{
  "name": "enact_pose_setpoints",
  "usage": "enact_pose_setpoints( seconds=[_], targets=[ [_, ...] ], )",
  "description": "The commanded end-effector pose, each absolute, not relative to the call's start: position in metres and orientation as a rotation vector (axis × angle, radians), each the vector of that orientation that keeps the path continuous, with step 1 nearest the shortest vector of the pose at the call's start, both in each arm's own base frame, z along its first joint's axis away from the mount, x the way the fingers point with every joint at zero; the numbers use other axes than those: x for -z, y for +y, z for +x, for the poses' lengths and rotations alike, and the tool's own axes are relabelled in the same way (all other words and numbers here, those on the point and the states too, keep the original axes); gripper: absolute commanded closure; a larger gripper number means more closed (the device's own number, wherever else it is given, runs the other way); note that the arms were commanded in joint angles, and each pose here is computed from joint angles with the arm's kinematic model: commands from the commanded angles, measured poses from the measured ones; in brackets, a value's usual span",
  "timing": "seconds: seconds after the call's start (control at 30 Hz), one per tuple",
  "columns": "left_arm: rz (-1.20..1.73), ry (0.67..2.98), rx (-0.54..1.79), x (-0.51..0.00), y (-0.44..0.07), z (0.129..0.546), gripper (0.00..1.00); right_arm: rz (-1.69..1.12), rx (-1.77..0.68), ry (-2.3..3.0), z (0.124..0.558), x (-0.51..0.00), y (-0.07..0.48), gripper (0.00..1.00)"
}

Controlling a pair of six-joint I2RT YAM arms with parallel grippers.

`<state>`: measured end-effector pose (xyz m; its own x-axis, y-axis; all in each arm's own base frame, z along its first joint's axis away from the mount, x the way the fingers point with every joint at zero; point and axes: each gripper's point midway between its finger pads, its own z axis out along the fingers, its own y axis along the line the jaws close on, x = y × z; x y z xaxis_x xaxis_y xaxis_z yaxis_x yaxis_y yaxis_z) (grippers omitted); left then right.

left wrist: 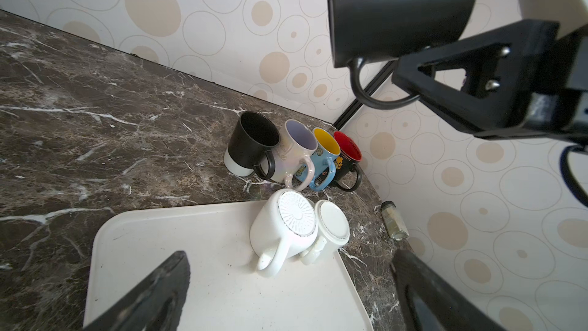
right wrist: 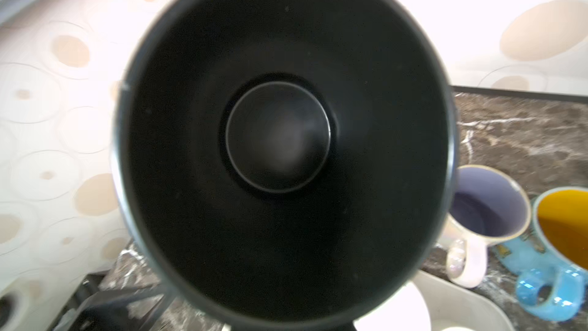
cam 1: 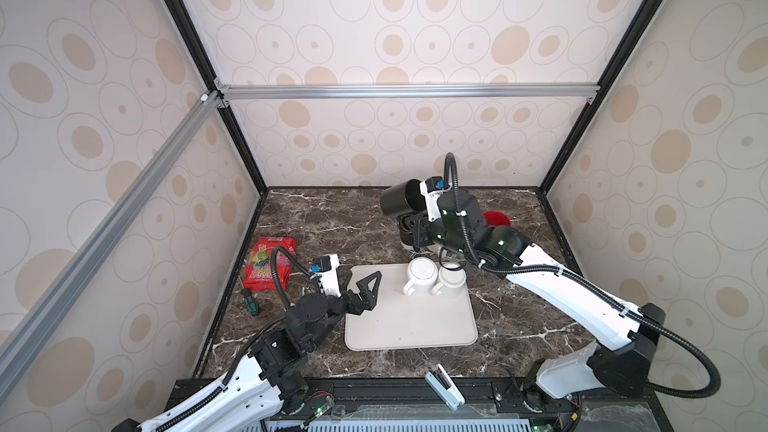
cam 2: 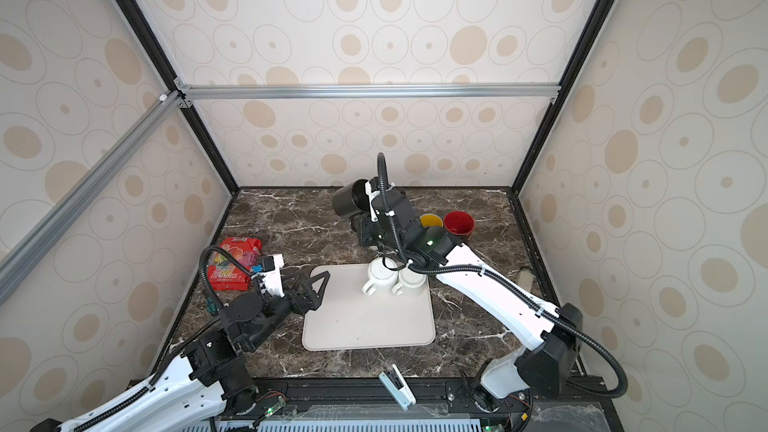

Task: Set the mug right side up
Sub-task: 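Lower the black mug opening up beside the other black mug with the right gripper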

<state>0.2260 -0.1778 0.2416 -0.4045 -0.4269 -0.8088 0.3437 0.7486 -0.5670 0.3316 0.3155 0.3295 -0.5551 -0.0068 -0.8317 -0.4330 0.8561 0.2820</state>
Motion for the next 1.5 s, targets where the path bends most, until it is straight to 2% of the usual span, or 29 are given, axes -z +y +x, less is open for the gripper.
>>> enact_pose_setpoints(
  seconds=[0.0, 0.33, 0.97, 1.47],
  targets=[
    [-0.088, 1.815, 0.823, -0.237, -0.175, 0.229, 0.0, -0.337, -0.451, 2.048, 0.349, -0.348, 0.315, 1.0],
    [-0.073, 1.858, 0.858, -0.229, -0.184, 0.227, 0.01, -0.245, -0.19, 2.164, 0.387, -0.317, 0.33, 1.0],
    [-0.022, 1.892, 0.882, -0.222, -0.191, 0.222, 0.01, -0.345, -0.019, 2.403, 0.417, -0.208, 0.375, 1.0],
    [-0.017, 1.879, 0.874, -0.221, -0.185, 0.218, 0.01, -0.307, 0.028, 2.519, 0.433, -0.146, 0.365, 1.0]
  ],
)
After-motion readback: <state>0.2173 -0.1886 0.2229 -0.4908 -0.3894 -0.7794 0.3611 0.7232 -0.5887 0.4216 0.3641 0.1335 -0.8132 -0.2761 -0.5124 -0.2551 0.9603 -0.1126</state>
